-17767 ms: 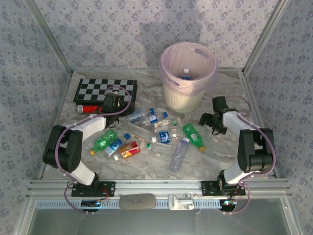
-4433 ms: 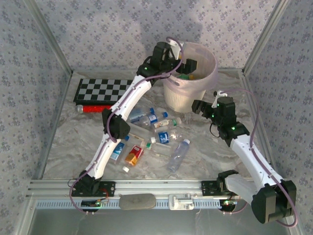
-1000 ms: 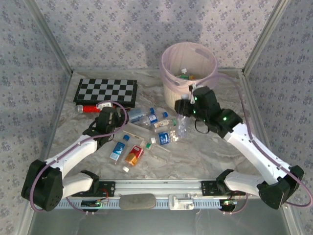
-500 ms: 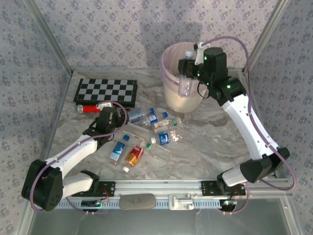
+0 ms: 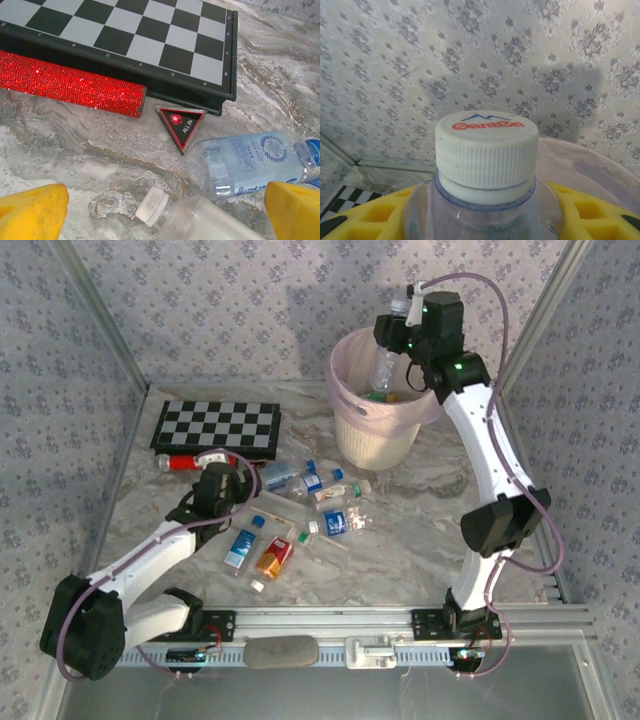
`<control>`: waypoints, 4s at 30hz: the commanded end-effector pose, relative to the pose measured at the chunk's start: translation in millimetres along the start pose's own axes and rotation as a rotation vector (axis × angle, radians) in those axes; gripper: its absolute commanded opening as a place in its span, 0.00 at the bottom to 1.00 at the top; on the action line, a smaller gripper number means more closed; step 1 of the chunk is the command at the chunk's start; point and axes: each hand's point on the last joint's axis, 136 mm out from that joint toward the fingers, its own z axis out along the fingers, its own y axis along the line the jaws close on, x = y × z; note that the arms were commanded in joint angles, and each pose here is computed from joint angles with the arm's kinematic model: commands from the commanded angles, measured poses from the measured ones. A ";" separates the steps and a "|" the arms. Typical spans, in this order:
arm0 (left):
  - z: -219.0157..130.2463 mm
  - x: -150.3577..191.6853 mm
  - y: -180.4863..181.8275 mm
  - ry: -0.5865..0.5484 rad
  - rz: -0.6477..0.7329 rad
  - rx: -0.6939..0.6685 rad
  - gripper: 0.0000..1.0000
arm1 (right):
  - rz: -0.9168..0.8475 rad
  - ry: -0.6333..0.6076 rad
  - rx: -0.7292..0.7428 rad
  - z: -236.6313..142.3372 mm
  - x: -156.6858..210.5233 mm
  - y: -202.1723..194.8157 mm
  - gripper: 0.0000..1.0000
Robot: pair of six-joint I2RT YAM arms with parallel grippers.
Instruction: Put the plastic bottles in the bin
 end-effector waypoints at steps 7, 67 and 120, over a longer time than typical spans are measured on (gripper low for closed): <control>-10.4 3.7 15.1 -0.016 -0.005 -0.022 1.00 | -0.046 0.102 0.024 55.4 47.8 -4.3 0.46; -85.2 105.4 9.9 0.525 0.085 0.070 1.00 | 0.007 0.082 -0.021 -92.2 192.2 16.8 0.99; -54.8 88.7 9.1 0.355 -0.065 0.012 0.47 | 0.008 0.098 -0.032 -88.2 192.3 17.6 0.99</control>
